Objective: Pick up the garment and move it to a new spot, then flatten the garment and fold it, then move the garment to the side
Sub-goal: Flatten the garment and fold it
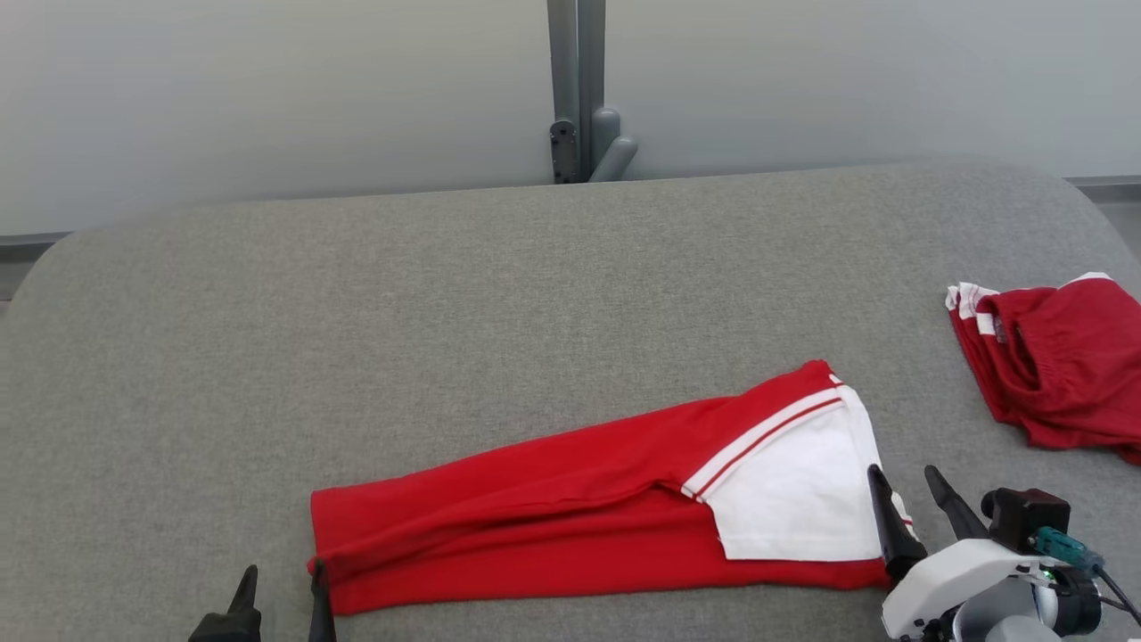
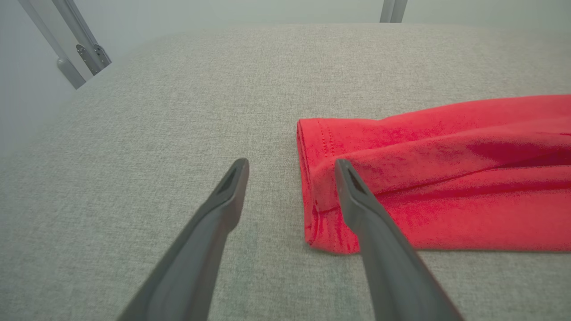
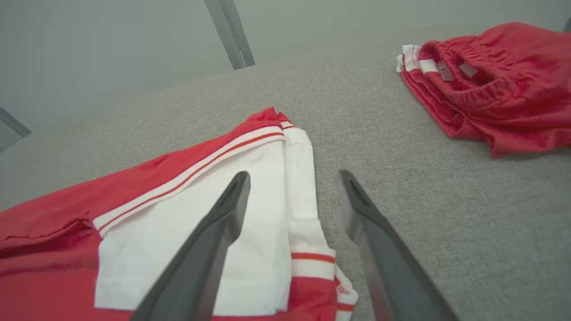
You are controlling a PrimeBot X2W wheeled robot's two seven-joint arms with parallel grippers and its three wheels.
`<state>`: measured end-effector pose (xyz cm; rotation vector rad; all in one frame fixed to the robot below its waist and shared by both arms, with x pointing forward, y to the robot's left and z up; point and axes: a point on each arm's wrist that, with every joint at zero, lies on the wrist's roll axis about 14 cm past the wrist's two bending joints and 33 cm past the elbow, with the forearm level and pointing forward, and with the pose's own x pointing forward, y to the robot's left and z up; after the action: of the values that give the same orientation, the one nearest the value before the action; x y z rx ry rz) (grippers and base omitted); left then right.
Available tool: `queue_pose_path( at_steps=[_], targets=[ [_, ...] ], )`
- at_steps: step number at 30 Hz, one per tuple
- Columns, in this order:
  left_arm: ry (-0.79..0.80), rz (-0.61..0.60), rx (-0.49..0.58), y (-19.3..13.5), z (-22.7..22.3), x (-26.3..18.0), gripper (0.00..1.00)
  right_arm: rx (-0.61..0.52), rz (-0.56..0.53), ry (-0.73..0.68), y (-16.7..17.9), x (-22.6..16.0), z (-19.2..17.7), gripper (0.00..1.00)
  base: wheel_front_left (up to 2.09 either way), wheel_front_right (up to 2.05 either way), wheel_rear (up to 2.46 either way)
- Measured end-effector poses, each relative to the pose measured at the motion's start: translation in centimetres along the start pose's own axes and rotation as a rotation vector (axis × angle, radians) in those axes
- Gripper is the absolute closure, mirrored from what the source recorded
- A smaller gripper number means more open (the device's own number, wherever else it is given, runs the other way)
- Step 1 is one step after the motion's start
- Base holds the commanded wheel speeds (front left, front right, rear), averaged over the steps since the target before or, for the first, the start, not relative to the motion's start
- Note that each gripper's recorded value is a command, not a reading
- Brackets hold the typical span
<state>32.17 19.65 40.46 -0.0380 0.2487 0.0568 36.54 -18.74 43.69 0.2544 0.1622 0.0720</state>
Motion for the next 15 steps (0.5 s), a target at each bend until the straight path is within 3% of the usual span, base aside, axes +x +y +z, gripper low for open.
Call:
queue_pose_path(
  at_steps=[8, 15],
  targets=[
    [0.004, 0.024, 0.003, 0.7, -0.4, -1.0, 0.00, -0.111, 0.036, 0.135, 0.7, 3.1, -2.3, 0.00, 0.00, 0.00, 0.00],
    [0.024, 0.060, -0.006, 1.8, -1.1, -1.7, 0.00, -0.101, -0.007, 0.283, 0.0, 3.8, -5.8, 0.00, 0.00, 0.00, 0.00]
  ],
)
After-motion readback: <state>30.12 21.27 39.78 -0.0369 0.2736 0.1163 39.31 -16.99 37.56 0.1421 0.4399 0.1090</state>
